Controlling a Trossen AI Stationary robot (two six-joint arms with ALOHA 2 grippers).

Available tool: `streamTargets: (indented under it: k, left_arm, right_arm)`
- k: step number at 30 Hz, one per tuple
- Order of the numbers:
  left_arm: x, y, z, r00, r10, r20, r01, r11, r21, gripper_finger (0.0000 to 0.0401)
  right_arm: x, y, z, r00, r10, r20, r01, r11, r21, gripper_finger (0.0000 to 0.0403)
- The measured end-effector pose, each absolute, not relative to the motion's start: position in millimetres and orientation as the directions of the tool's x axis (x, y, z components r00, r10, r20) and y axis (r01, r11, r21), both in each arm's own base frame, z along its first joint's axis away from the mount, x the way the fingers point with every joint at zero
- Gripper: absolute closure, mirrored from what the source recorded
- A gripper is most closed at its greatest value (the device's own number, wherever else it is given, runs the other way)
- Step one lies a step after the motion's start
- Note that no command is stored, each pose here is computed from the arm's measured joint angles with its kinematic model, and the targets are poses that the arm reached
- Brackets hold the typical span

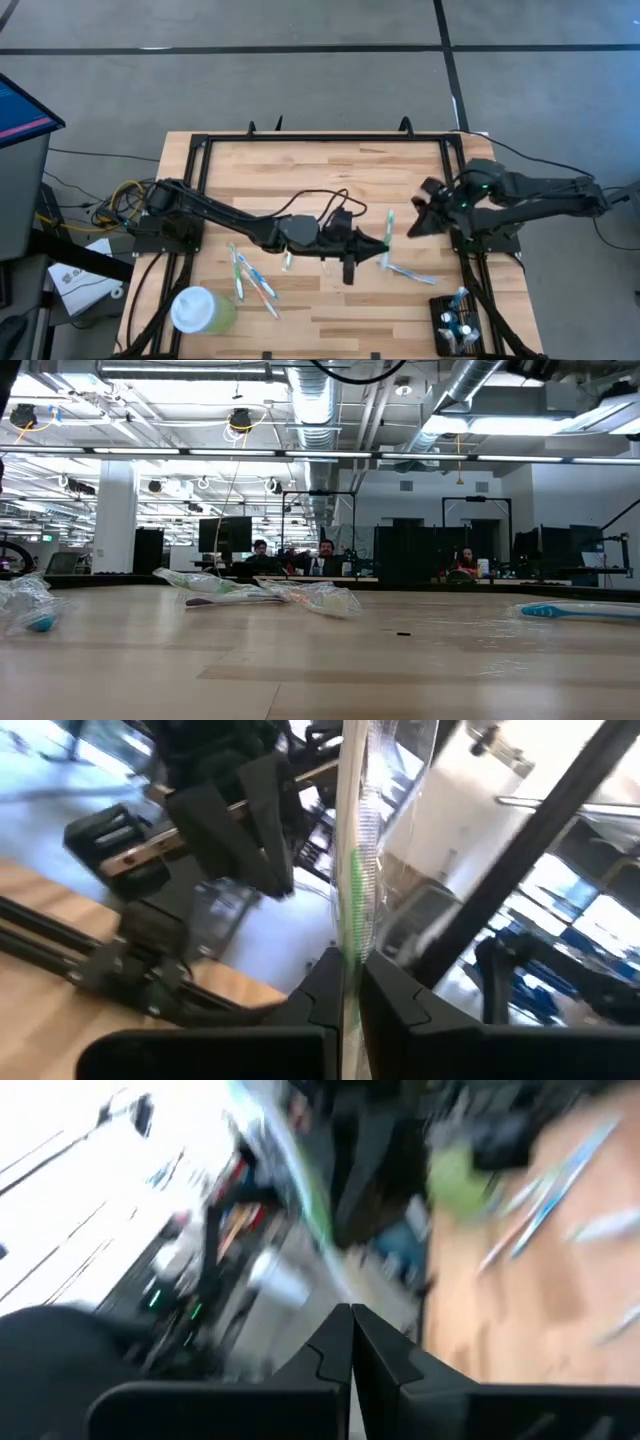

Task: Pick & Place toothbrushing station
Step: Put the top left green toothbrush into the black organizer

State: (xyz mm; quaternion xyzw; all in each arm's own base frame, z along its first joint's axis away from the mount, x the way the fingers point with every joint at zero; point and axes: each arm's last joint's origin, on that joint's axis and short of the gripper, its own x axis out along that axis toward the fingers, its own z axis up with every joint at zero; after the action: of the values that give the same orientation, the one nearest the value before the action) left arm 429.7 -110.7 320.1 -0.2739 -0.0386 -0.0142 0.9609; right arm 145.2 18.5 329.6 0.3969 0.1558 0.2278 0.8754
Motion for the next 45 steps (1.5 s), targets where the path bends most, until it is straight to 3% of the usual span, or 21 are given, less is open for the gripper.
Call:
streamTargets:
  k: [4,11,16,22,26,32,45]
  left_arm:
    - [429,-108,322,0.996,0.044,0.077,0.002,0.858,-0.514,0.0395]
    - [432,-98,323,0.997,-0.007,0.081,0.050,0.838,-0.543,0.0395]
    - [433,-92,323,0.997,0.002,0.081,0.042,0.838,-0.544,0.0395]
    - [435,-87,322,0.997,-0.007,0.080,0.050,0.829,-0.557,0.0395]
    - [436,-83,321,0.997,-0.016,0.072,0.053,0.827,-0.559,0.0395]
    - [437,-81,313,1.000,-0.012,-0.002,0.009,0.819,-0.574,0.0395]
    - [437,-78,310,1.000,-0.002,-0.031,-0.017,0.794,-0.608,0.0395]
  right_arm:
    - [132,15,338,0.933,0.358,-0.031,-0.237,0.679,0.695,0.0403]
    - [126,13,348,0.947,0.315,0.063,-0.279,0.709,0.647,0.0384]
    - [131,18,348,0.936,0.347,0.065,-0.304,0.699,0.647,0.0303]
    - [140,18,343,0.957,0.288,0.031,-0.234,0.704,0.670,0.0186]
    - [145,18,342,0.957,0.289,0.018,-0.225,0.705,0.673,0.0146]
    - [157,19,341,0.961,0.274,0.033,-0.223,0.701,0.678,0.0144]
    - [171,23,336,0.959,0.284,0.006,-0.215,0.712,0.668,0.0195]
